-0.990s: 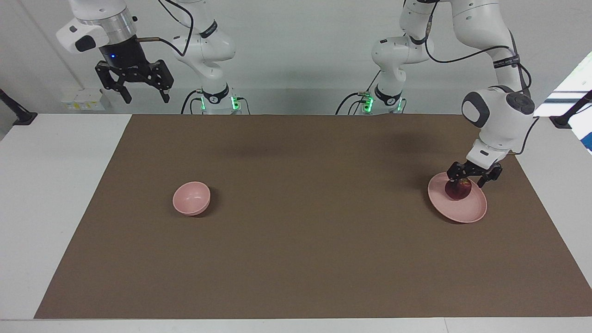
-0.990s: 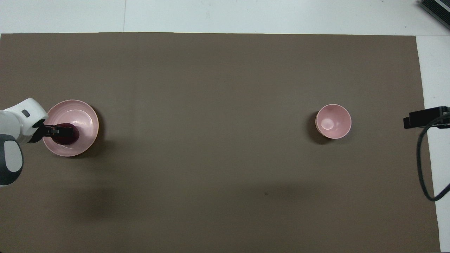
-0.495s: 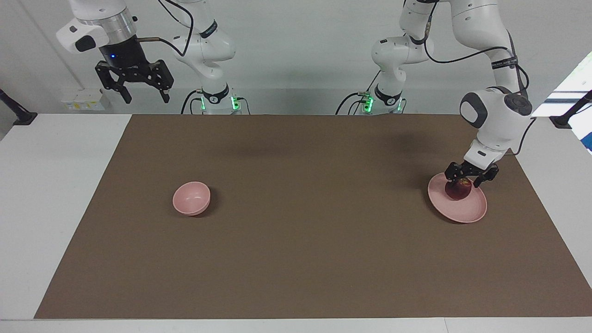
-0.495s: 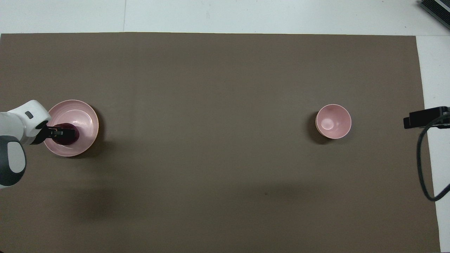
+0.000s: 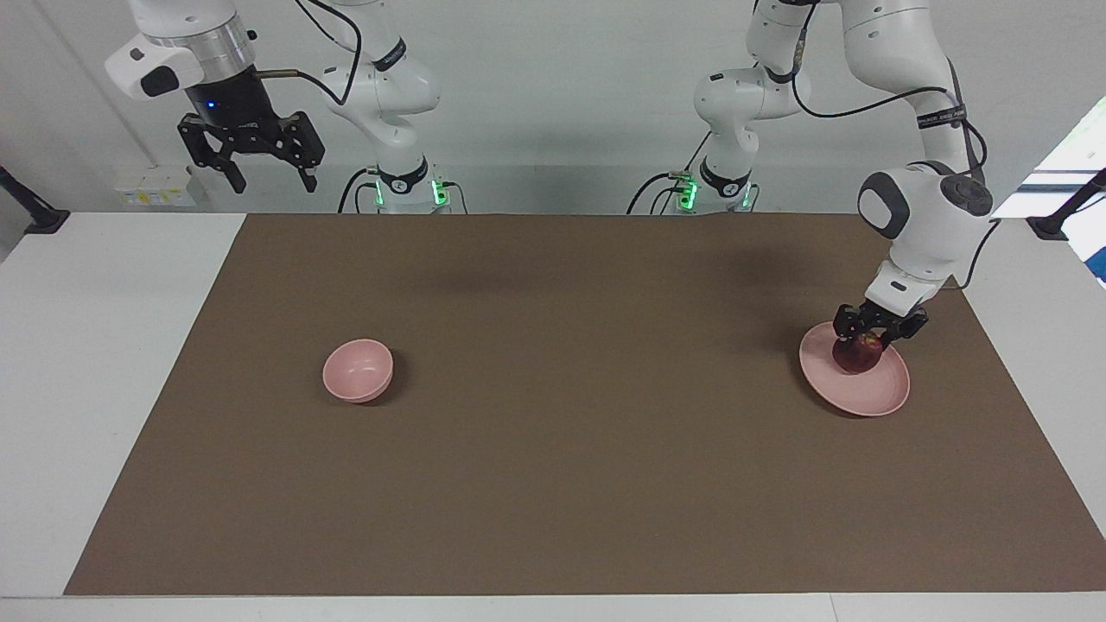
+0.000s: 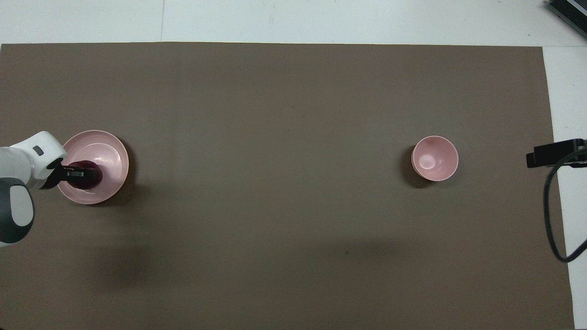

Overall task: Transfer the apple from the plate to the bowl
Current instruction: 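Close the left gripper on the red apple and lift it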

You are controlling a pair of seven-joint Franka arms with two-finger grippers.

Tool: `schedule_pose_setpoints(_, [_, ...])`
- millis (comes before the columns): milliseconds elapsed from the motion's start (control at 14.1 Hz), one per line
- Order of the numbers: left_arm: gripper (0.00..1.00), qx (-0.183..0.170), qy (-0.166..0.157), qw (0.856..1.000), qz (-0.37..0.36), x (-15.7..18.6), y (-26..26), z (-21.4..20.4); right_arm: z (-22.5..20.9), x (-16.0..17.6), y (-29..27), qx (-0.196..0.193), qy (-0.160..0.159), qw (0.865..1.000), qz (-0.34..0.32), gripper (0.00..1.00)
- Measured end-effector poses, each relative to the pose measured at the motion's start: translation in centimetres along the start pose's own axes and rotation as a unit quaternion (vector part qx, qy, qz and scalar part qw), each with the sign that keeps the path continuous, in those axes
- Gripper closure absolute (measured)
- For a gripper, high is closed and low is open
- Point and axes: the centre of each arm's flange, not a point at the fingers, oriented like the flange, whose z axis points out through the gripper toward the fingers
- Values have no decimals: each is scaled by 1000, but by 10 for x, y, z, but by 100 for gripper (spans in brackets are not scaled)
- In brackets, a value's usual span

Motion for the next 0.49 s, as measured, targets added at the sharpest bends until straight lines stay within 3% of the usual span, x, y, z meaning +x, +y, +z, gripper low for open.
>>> schedule_pose_setpoints(354, [30,2,29,999,15,12,16,-30,1,-1,0,0,-3,1000,0,0])
schedule_pose_setpoints(495, [30,-22,39,999,16,17,38,-61,1,-1,1,0,-5,1000,1,0])
